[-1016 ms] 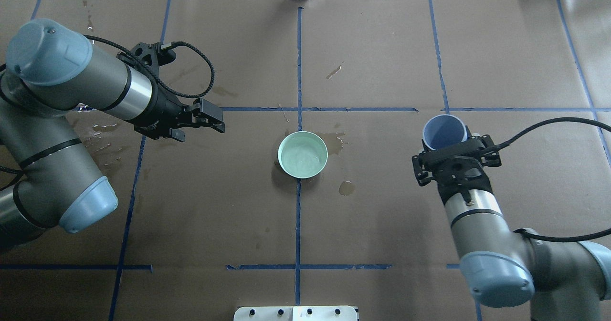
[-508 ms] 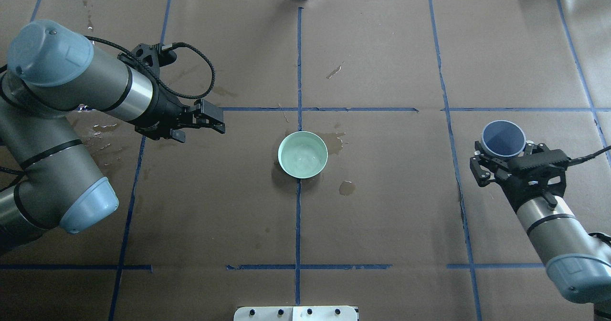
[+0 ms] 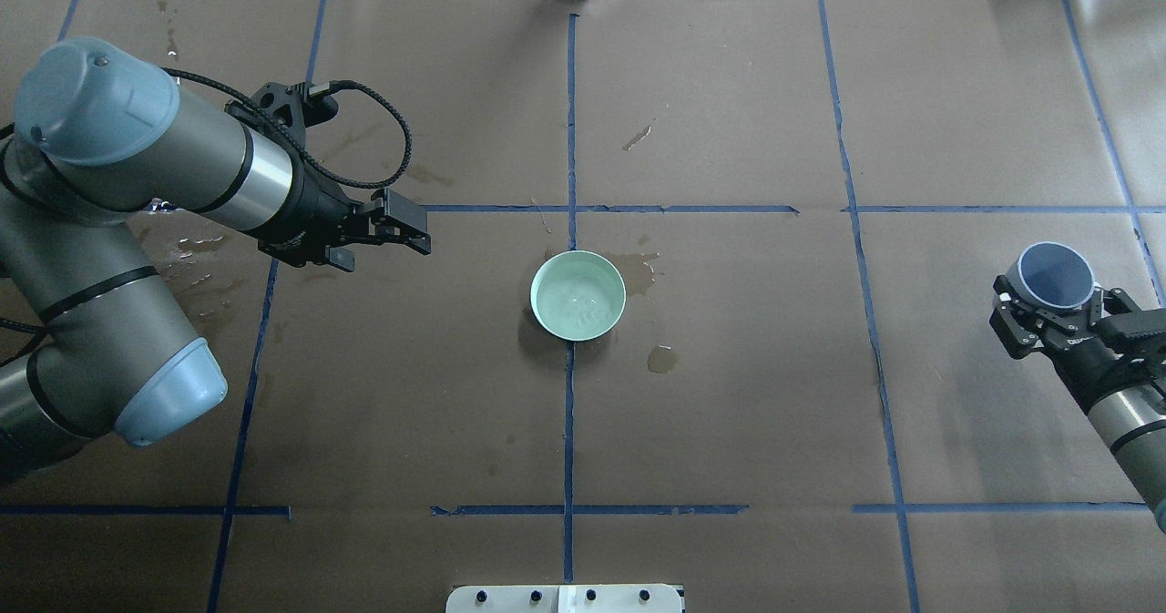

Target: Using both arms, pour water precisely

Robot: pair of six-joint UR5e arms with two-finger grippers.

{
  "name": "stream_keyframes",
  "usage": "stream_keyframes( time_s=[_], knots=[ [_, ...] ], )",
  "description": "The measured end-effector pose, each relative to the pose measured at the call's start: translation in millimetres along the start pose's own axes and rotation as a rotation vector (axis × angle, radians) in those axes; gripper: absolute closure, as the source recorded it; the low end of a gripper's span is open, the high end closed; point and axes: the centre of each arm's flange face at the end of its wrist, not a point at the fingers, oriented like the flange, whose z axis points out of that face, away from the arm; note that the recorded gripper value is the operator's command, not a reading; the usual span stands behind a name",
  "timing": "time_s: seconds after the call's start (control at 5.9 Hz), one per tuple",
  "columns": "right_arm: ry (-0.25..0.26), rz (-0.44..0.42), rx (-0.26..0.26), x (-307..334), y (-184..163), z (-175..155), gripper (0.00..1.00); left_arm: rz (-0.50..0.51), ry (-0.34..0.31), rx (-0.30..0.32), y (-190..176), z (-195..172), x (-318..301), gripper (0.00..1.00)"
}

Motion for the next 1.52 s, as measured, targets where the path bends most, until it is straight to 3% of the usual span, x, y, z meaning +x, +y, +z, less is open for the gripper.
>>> stream_keyframes(
  time_s=[0.34, 0.68, 1.19, 1.35, 1.52],
  knots=[
    [0.007, 0.058, 0.023, 21.7, 1.9, 22.0, 0.81, 0.001, 0.003, 0.001, 0.5, -1.9, 0.3, 0.0],
    [0.015, 0.062, 0.021, 14.1, 18.5, 44.3, 0.81, 0.002, 0.004, 0.002, 1.8, -3.8, -0.5, 0.0],
    [0.009, 0.075, 0.026, 17.5, 26.3, 49.8, 0.64, 0.004, 0.008, 0.003, 2.4, -5.9, 0.1, 0.0],
    [0.002, 0.085, 0.029, 21.1, 27.3, 48.6, 0.54, 0.006, 0.01, 0.003, 3.1, -7.1, 0.9, 0.0],
    [-0.005, 0.094, 0.034, 26.6, 28.8, 46.9, 0.01, 0.008, 0.013, 0.005, 3.8, -8.8, 1.9, 0.0]
  ],
)
